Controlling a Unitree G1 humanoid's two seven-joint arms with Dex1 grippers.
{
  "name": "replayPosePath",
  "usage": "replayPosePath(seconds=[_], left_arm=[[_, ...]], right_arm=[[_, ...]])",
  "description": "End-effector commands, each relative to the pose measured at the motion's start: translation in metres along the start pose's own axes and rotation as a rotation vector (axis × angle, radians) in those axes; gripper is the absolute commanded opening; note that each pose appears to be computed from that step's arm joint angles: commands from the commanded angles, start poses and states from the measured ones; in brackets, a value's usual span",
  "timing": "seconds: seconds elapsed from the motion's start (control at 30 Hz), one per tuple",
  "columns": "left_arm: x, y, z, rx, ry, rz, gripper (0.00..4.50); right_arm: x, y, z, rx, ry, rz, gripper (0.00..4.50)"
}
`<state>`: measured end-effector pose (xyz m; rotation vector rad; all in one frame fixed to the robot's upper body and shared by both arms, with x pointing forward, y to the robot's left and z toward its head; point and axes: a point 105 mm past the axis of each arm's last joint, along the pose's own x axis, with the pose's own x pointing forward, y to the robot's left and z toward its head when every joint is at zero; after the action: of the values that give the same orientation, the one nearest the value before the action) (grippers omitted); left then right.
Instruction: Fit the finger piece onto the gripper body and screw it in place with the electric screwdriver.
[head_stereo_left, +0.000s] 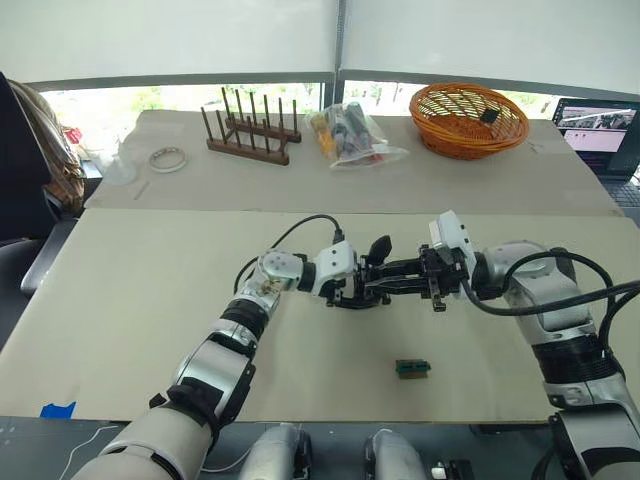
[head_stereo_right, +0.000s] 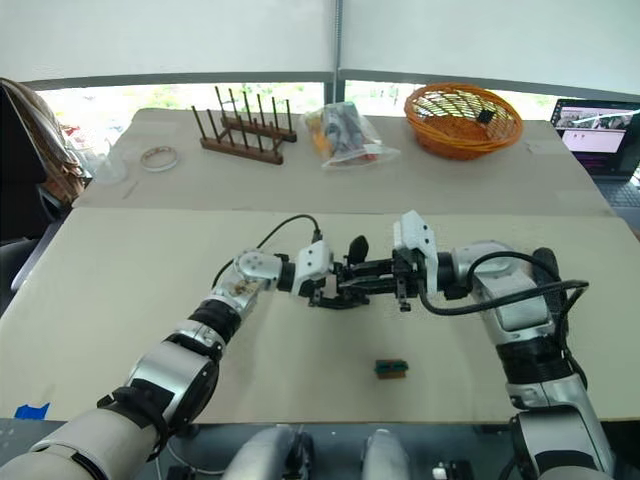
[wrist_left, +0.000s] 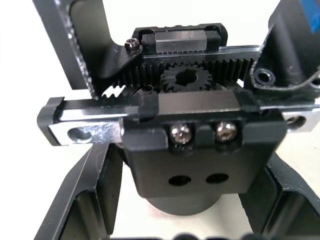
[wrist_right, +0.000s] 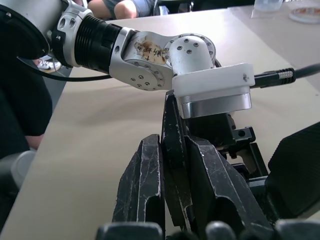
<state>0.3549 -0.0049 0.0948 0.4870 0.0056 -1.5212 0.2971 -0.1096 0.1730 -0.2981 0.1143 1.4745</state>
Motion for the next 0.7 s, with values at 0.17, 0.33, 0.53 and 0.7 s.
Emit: replayPosePath(seconds=[0.17,0.33,0.53,0.7], left_arm=[[-0.005,0.0,-0.011,-0.033,0.036,0.021,2.63],[-0.005,0.0,-0.011,-0.034,0.038,0.021,2.63],[-0.007,0.0,-0.013,-0.034,0.044,0.025,2.63],[-0.007,0.001,-0.013,-0.034,0.046,0.03,2.63]], right_arm=[[0.008,-0.024,-0.039,-0.033,0.152,-0.113,0.3],[0.005,-0.03,-0.036,-0.02,0.089,-0.171,0.3],[0.0,-0.019,-0.043,0.013,0.109,-0.159,0.3],[0.003,0.0,-0.04,0.034,0.075,-0.056,0.3]])
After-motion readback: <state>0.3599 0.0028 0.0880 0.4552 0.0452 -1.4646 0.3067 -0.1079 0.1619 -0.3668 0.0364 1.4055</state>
